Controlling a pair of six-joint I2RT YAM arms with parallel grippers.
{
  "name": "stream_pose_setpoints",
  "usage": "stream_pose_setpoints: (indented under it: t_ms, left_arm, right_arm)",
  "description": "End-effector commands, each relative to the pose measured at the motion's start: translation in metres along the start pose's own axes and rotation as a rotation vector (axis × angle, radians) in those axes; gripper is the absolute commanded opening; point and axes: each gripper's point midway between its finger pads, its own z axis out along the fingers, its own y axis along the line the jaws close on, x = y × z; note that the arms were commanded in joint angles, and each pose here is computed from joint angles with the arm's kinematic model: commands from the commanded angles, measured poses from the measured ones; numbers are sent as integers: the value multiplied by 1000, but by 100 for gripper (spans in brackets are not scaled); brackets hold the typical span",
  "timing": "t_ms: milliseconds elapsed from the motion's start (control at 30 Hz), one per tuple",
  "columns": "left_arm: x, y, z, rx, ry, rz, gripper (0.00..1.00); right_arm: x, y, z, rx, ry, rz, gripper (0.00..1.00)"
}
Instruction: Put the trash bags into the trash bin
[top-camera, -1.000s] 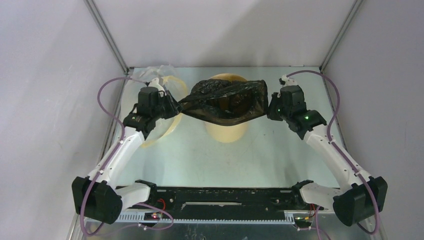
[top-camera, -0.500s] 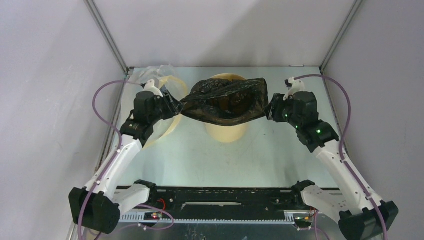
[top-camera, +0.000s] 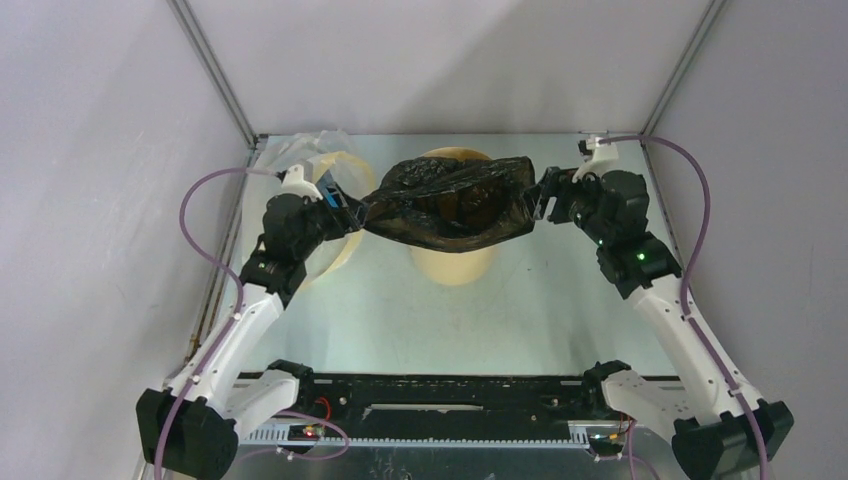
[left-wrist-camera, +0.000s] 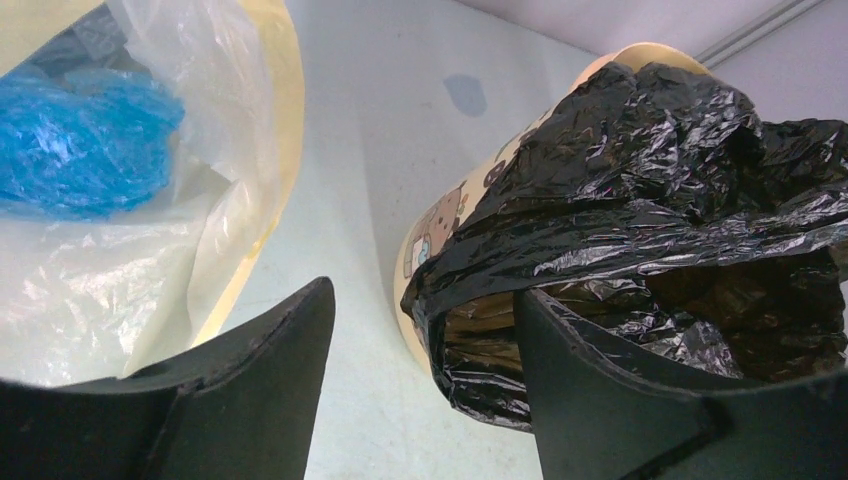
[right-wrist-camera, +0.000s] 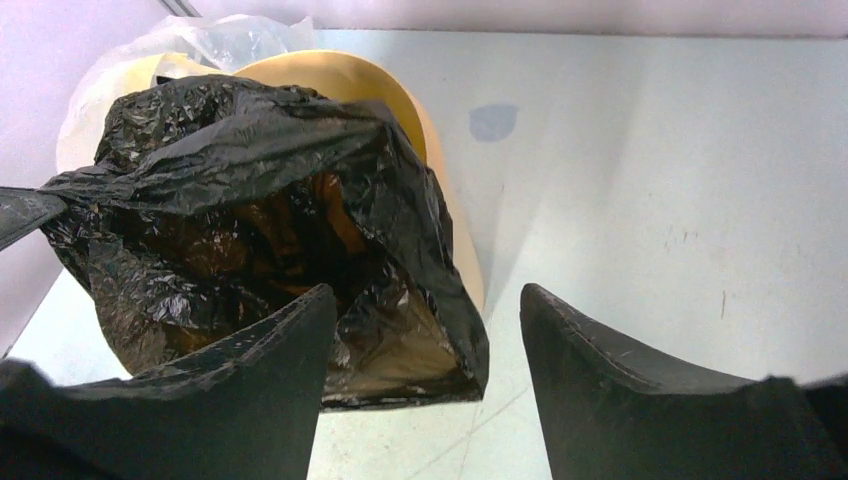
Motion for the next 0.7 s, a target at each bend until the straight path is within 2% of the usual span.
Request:
stream_pose_setpoints:
  t_ms: [0,167,267,400,433,467,533,600,667]
  left_arm:
    - [-24,-11,-9,72,-125,80,73]
    - [-28,-21,-6,137,-176,79,69]
    - [-30,-19,-1,121,-173,76,62]
    - [-31,-17,6,106,-161,75,43]
    - [-31,-17,7,106,-158,74,39]
    - [-31,-17,9,106,-153,75,35]
    - [-30,-18,12,107,-145,75,22]
    - [-31,-18,15,104,-140,77,12]
    - [-33,-18,19,100,-136,77,5]
  right_arm:
    - [-39,18,8,-112,-79,-60,68]
    - [-43,19,20,-172,-49,-40,51]
    - [-48,18,24,-188,-64,-27,47]
    - [-53,15,30,-186,-78,-10,42]
    - [-54,14,33,-184,-74,-3,37]
    - [-55,13,36,-184,-70,6,27]
    - [-57,9,42,-181,-62,27,12]
    - [-58,5,48,-178,-57,50,4]
    - [-59,0,53,-167,-56,72,0]
